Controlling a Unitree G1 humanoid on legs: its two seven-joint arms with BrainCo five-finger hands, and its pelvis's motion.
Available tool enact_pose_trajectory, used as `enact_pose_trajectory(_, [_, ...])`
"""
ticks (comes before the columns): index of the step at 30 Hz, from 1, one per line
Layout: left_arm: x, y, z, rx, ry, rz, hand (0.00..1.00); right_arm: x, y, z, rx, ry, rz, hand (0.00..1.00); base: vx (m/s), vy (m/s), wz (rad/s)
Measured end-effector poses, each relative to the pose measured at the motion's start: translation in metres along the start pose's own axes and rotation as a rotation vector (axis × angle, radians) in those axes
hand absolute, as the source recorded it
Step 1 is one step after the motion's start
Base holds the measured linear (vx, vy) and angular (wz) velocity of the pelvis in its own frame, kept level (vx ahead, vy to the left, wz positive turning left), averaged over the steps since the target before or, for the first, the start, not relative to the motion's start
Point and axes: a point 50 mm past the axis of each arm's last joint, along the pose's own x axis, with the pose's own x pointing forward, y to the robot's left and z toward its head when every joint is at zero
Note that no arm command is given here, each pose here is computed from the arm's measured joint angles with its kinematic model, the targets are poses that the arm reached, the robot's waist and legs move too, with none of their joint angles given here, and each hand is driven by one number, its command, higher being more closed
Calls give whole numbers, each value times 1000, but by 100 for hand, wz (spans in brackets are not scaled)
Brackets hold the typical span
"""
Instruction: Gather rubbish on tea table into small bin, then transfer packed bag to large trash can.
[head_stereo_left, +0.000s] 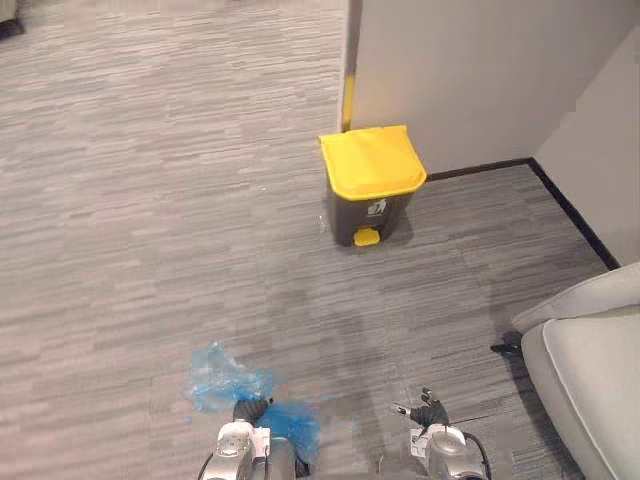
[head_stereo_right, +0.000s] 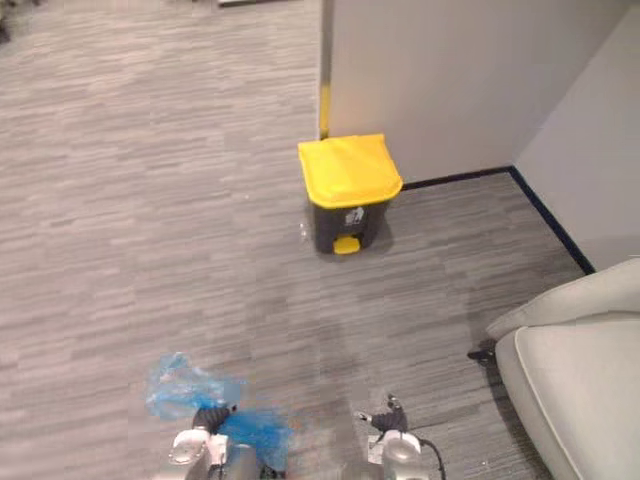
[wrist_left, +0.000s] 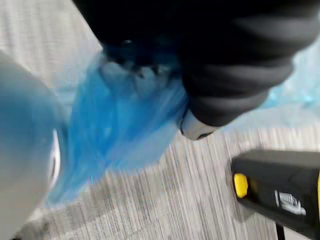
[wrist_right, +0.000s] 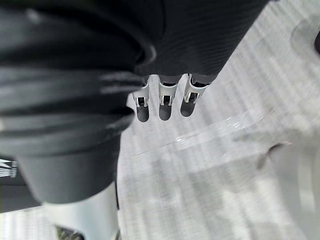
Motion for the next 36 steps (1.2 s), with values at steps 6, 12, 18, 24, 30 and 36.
enact_pose_trajectory(6, [5,15,11,28,-33,41,100,2,-3,8,-16,-28,-4,0,437,-110,16])
enact_pose_trajectory(12, [9,5,17,-7,-33,23,100,3,-28,-1,-36,-1,-65,0,455,-179,8])
enact_pose_trajectory(18, [1,-7,9,-64,-31,2,100,1,-15,4,-11,-29,-37,0,280,-14,-29])
enact_pose_trajectory(24, [-1,-8,-1,-57,-1,-15,100,0,-24,-12,-22,43,-61,0,265,195,-28])
enact_pose_trajectory(30, [-1,1,-9,4,41,-13,100,-1,-19,-15,-10,53,-50,0,395,223,-16])
enact_pose_trajectory(36, [2,7,-3,54,24,-6,100,2,-15,-6,-37,28,-32,0,270,-3,8])
